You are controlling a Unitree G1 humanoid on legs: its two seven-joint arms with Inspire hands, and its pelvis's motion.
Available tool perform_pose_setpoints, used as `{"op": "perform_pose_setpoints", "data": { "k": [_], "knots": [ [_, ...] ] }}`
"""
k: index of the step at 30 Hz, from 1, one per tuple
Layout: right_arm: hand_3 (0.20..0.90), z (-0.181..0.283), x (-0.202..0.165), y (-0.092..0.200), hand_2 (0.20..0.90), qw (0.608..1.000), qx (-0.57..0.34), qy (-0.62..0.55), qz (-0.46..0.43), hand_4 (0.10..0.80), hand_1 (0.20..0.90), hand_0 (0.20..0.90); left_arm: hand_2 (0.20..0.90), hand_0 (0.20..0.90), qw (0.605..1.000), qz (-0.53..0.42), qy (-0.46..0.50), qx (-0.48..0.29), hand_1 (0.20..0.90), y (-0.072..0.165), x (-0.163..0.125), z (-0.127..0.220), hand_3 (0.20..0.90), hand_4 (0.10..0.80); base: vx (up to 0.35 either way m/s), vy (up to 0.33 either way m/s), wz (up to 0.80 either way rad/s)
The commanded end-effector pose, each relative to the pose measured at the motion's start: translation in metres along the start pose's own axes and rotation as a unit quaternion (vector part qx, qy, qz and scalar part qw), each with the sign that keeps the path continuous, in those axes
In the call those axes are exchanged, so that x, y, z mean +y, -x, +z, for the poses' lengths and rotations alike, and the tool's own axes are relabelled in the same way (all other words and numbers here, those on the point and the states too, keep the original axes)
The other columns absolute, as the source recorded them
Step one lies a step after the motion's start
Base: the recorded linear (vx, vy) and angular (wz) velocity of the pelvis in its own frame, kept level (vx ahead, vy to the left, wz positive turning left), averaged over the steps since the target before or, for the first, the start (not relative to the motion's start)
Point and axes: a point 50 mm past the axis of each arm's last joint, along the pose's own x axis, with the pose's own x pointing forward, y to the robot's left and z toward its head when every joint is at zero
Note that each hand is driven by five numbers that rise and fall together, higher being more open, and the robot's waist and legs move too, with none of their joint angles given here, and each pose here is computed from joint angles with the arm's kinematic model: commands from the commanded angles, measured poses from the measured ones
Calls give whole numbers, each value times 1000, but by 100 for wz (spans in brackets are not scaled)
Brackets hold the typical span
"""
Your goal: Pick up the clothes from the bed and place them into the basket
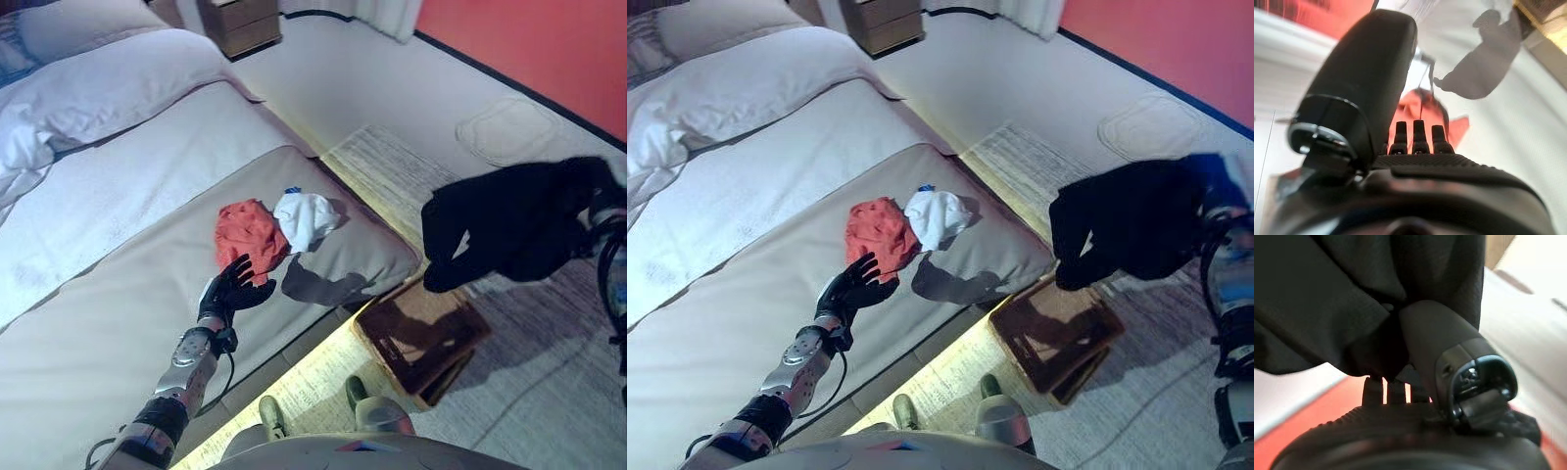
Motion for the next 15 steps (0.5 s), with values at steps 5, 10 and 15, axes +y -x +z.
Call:
{"op": "perform_pose_setpoints", "data": {
  "k": [5,10,15],
  "knots": [
    [200,11,3,-3,300,998,-49,-17,-25,100,300,300,900,900,998,-23,-29,-56,900,-14,-13,25,900,800,-41,-56,-13],
    [200,-12,33,0,300,999,-3,-19,28,100,300,300,900,900,996,-23,-26,-77,900,-20,-19,36,900,800,-36,-57,-2],
    [200,-23,50,0,300,998,23,-14,49,100,300,300,900,900,996,-39,-39,-66,900,-20,-22,31,900,800,-10,-48,2]
  ]
}}
